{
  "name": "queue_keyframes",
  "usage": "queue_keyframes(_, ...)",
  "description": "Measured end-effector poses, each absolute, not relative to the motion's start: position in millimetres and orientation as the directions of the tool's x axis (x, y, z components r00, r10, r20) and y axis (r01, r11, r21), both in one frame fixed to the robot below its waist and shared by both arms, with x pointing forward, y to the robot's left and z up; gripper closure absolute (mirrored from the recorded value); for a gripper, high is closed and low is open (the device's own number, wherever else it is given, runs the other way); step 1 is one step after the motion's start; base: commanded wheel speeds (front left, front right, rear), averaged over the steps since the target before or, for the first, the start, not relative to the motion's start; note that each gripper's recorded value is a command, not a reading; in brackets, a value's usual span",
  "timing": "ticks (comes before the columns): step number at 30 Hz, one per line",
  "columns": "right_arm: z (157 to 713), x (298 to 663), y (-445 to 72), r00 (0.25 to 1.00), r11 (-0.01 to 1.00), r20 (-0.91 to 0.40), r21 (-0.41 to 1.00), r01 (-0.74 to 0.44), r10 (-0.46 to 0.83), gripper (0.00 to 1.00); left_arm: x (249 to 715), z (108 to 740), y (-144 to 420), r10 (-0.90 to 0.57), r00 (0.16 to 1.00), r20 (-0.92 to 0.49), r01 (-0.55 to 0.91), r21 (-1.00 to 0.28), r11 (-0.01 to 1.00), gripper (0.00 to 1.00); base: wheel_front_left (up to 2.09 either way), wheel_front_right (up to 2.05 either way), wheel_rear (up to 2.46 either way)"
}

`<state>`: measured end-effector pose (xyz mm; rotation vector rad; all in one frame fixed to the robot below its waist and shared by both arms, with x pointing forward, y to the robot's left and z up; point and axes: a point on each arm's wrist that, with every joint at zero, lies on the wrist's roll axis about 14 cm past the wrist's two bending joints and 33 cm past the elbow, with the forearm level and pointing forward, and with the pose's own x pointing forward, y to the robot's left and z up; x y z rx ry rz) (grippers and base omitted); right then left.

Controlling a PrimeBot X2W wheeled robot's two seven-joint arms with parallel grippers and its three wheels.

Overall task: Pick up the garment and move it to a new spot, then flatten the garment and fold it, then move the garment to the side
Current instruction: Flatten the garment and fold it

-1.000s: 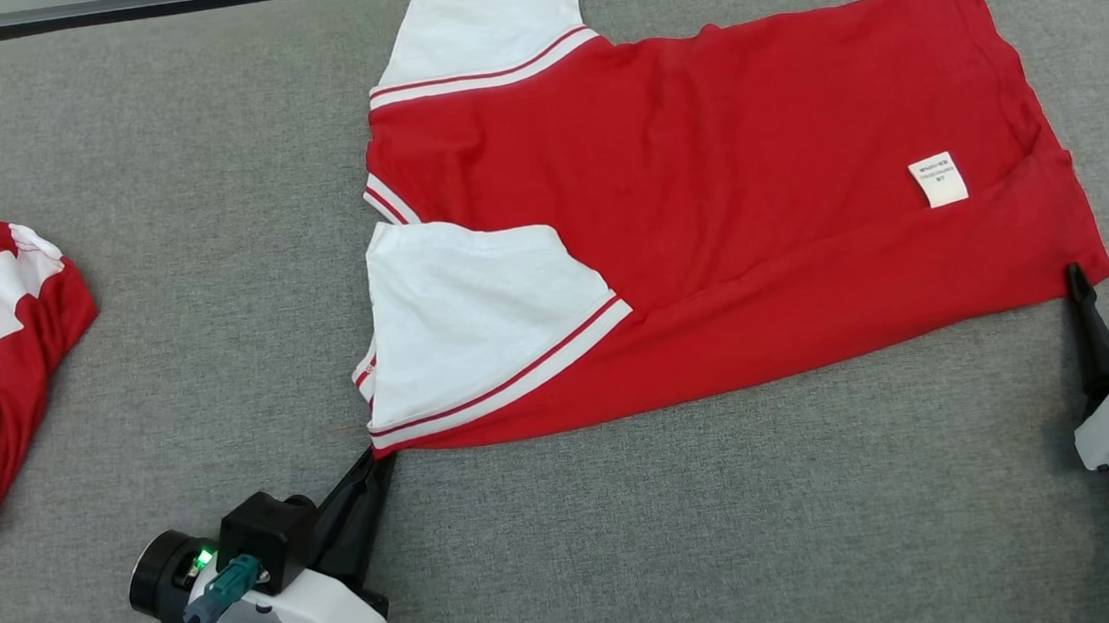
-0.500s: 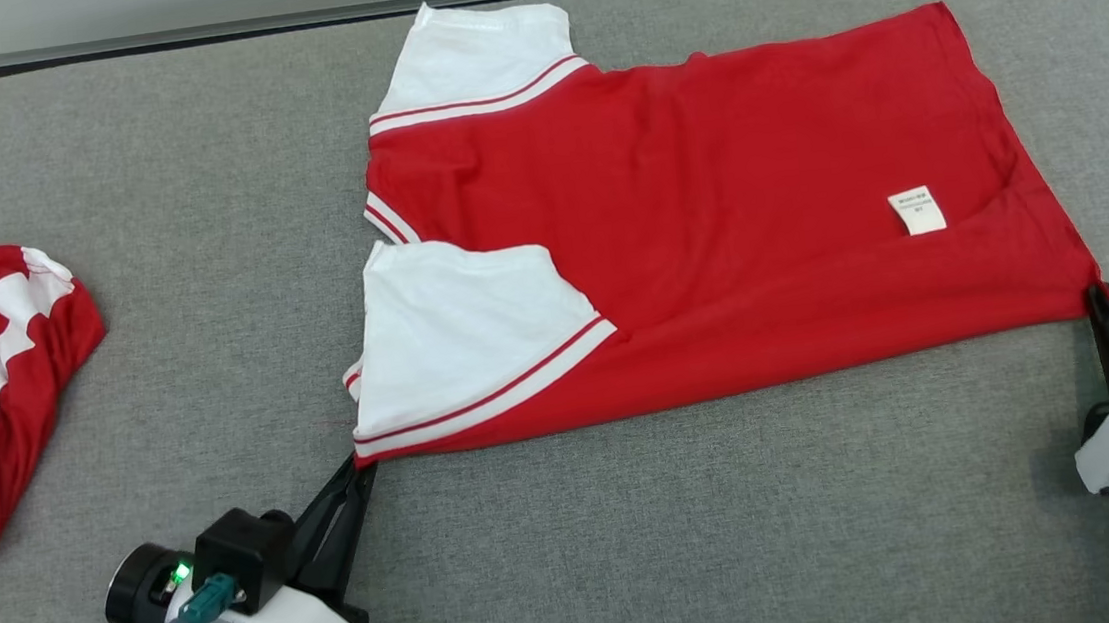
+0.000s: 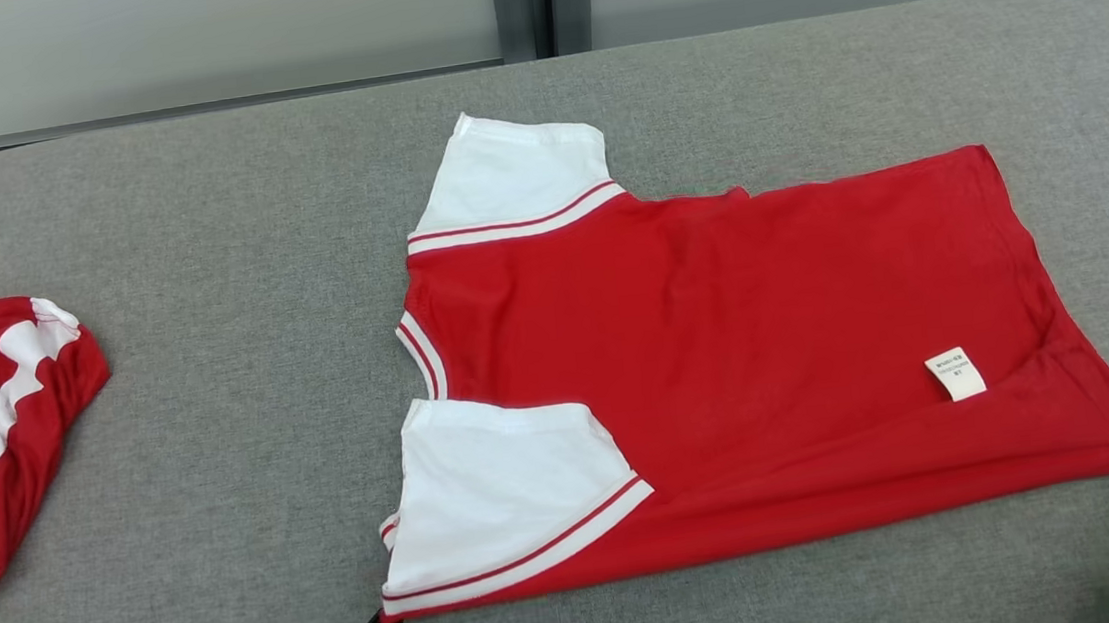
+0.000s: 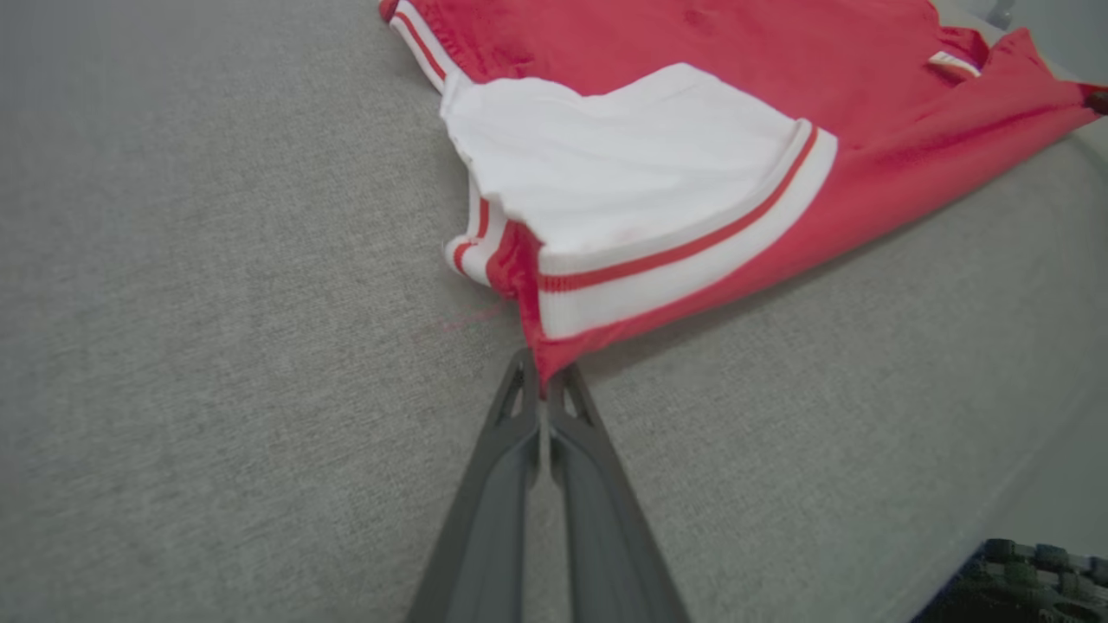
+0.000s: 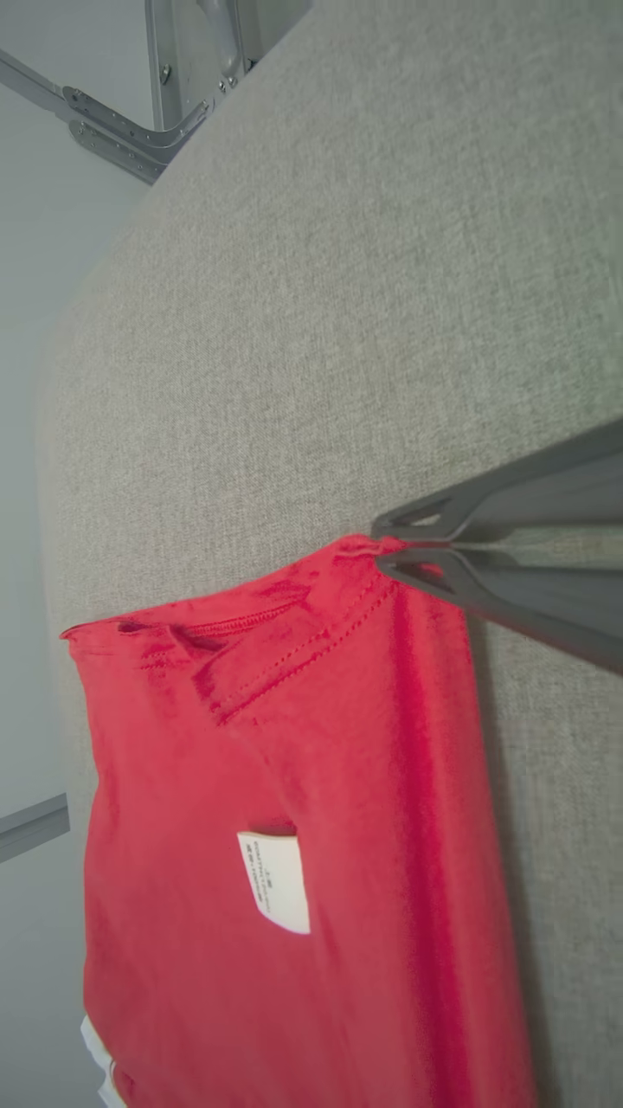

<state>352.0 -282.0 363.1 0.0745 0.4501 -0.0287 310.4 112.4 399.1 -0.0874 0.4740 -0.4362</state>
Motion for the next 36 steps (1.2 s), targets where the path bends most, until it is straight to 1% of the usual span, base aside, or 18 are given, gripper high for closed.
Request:
queue_keyframes(5,363.8,340.7,-283.2,0.901,0.995,-0.434,0.076,0.066,-0.026,1.0,295.7,394.0,108.8,-0.433,0.77,-0.469,0.361,-0.239,0.901,1.0,0.0,0.0,0.0)
queue_keyframes(6,364.7,339.4,-285.1,0.901,0.995,-0.432,0.074,0.072,-0.033,0.84,293.2,392.7,107.9,-0.435,0.763,-0.478,0.359,-0.247,0.9,0.91,0.0,0.0,0.0)
queue_keyframes(7,365.9,338.6,-285.7,0.902,0.995,-0.429,0.072,0.075,-0.036,0.63,291.5,392.1,106.4,-0.437,0.759,-0.482,0.352,-0.261,0.899,0.67,0.0,0.0,0.0)
queue_keyframes(8,366.7,337.5,-285.5,0.903,0.995,-0.428,0.07,0.074,-0.037,0.2,290.9,392.2,104.0,-0.441,0.757,-0.482,0.345,-0.278,0.897,0.27,0.0,0.0,0.0)
queue_keyframes(9,368.2,336.7,-285.5,0.906,0.994,-0.422,0.072,0.079,-0.041,0.0,289.6,391.9,101.5,-0.446,0.752,-0.486,0.34,-0.294,0.893,0.0,0.0,0.0,0.0)
queue_keyframes(16,383.0,323.0,-300.2,0.919,0.995,-0.387,0.032,0.097,-0.077,0.0,272.0,389.0,104.1,-0.462,0.709,-0.532,0.318,-0.343,0.884,0.0,0.0,0.0,0.0)
queue_keyframes(17,389.3,323.3,-305.4,0.925,0.994,-0.369,0.021,0.103,-0.088,0.0,276.2,394.2,107.6,-0.458,0.721,-0.52,0.317,-0.34,0.885,0.0,0.0,0.0,0.0)
queue_keyframes(19,399.9,326.7,-310.0,0.937,0.994,-0.335,0.006,0.107,-0.099,0.0,293.9,412.3,115.4,-0.438,0.771,-0.463,0.317,-0.319,0.893,0.0,0.0,0.0,0.0)
queue_keyframes(22,405.6,334.3,-301.0,0.947,0.995,-0.309,0.016,0.094,-0.085,0.0,331.0,447.2,123.0,-0.426,0.833,-0.352,0.342,-0.276,0.898,0.0,0.0,0.0,0.0)
queue_keyframes(23,404.4,336.6,-294.7,0.947,0.997,-0.313,0.018,0.08,-0.071,0.0,345.7,458.1,124.7,-0.426,0.843,-0.328,0.366,-0.231,0.902,0.0,0.0,0.0,0.0)
queue_keyframes(25,401.2,343.2,-281.8,0.945,0.999,-0.324,0.025,0.048,-0.037,0.0,379.2,483.4,122.3,-0.439,0.857,-0.268,0.408,-0.165,0.898,0.0,0.0,0.0,0.0)
queue_keyframes(28,402.9,360.9,-266.8,0.95,0.999,-0.314,0.036,0.011,0.001,0.0,427.3,514.2,104.1,-0.492,0.846,-0.206,0.482,-0.099,0.87,0.0,0.0,0.0,0.0)
queue_keyframes(32,402.0,382.0,-255.8,0.951,0.999,-0.306,0.032,-0.027,0.036,0.0,490.4,526.9,76.6,-0.55,0.808,-0.213,0.547,-0.078,0.834,0.0,0.0,0.0,0.0)
queue_keyframes(33,400.2,392.8,-249.7,0.952,0.998,-0.301,0.047,-0.039,0.051,0.0,517.0,518.7,61.8,-0.578,0.772,-0.267,0.581,-0.075,0.811,0.0,0.0,0.0,0.0)
queue_keyframes(36,395.7,405.4,-236.9,0.952,0.995,-0.295,0.089,-0.053,0.077,0.0,555.4,496.5,55.4,-0.57,0.729,-0.38,0.605,-0.032,0.795,0.0,0.0,0.0,0.0)
